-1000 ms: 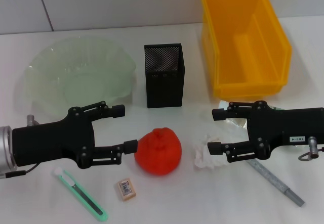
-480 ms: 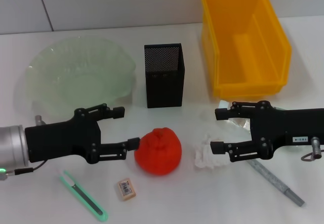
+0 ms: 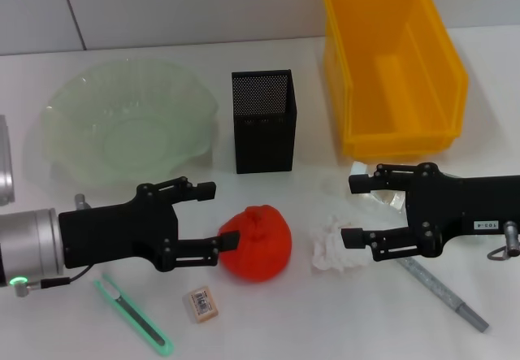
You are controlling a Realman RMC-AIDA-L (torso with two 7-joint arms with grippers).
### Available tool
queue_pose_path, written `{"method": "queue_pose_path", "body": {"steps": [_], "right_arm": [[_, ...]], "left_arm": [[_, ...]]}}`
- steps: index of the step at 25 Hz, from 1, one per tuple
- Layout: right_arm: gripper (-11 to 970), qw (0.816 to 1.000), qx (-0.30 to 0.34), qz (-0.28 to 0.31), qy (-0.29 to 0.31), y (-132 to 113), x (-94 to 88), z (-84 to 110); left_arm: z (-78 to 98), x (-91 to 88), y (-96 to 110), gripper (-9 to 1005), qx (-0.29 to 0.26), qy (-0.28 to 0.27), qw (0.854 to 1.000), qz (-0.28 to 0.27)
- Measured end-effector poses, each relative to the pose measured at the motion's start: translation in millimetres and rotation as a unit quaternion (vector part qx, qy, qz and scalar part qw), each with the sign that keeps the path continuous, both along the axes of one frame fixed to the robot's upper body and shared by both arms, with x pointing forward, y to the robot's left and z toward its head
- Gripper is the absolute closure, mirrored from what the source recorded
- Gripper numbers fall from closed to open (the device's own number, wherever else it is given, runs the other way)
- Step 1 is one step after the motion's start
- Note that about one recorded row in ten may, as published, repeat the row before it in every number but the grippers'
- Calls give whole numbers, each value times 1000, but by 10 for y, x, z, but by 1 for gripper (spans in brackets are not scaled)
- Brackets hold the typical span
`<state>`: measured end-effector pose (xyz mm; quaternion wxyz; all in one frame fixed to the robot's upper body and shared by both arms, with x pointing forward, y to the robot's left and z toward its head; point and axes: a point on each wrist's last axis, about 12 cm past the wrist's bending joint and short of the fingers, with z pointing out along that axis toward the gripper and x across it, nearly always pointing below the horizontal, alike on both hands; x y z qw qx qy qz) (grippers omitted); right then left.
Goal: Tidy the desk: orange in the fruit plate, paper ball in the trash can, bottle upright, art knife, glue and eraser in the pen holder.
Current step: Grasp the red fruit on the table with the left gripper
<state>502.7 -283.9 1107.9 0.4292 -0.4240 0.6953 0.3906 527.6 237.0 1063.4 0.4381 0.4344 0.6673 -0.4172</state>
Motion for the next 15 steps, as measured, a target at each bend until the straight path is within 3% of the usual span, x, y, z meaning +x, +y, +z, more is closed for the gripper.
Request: {"method": "queue_pose_path", "body": {"steps": [15], "right_arm": [[125, 1000, -4, -1, 7, -30, -41, -30]], "left_arm": [[-106, 15, -198, 169, 3, -11, 1000, 1]]}}
